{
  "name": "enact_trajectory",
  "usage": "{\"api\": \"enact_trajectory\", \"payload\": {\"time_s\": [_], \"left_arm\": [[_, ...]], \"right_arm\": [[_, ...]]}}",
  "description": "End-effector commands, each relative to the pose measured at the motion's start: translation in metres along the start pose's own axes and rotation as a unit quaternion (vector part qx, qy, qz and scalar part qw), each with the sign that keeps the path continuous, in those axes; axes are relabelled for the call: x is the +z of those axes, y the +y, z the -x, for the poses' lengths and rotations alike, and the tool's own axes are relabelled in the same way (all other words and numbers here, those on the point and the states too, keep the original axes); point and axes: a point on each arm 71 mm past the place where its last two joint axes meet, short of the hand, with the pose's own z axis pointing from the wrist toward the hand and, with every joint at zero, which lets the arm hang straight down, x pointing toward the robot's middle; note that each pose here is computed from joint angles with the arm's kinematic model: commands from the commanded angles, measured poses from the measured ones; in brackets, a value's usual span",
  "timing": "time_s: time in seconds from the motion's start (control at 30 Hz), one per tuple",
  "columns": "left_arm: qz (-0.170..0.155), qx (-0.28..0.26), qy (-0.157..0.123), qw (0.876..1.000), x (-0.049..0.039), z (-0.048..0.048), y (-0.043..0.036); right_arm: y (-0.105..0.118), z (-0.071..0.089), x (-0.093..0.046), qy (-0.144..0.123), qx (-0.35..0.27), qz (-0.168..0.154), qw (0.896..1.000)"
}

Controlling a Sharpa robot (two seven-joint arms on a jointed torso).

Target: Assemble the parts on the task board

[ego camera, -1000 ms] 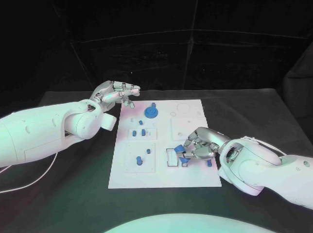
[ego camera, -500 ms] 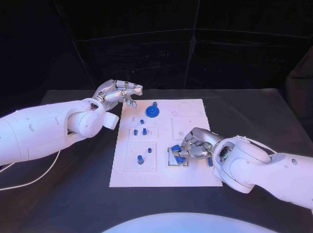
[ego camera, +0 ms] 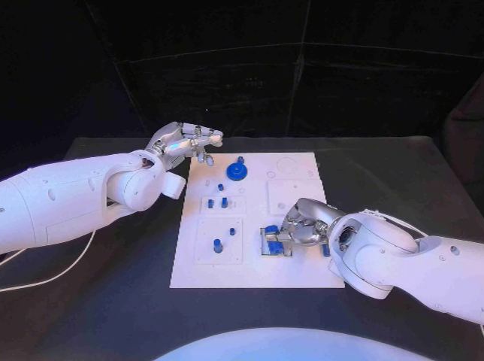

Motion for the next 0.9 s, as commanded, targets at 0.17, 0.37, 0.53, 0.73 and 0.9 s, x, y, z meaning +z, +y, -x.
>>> {"api": "enact_trajectory", "payload": {"time_s": [0.17, 0.37, 0.53, 0.73, 0.9], "left_arm": [[-0.001, -0.004, 0.008, 1.000, 0.0011, -0.0026, -0.0008], [-0.001, -0.005, 0.011, 1.000, 0.0022, -0.0053, -0.0008], [0.000, -0.005, 0.009, 1.000, 0.0014, -0.0035, -0.0007], [0.000, -0.004, 0.008, 1.000, 0.0009, -0.0023, -0.0006], [0.000, -0.004, 0.008, 1.000, 0.0006, -0.0013, -0.0006]], "right_arm": [[0.0032, 0.0010, 0.0002, -0.011, -0.015, 0.008, 1.000], [0.0045, 0.0032, 0.0014, -0.029, -0.017, 0.014, 0.999], [0.0055, 0.0042, 0.0015, -0.036, -0.018, 0.022, 0.999], [0.0075, 0.0057, -0.0003, -0.044, -0.014, 0.040, 0.998], [0.0103, 0.0060, -0.0038, -0.040, -0.013, 0.072, 0.997]]}}
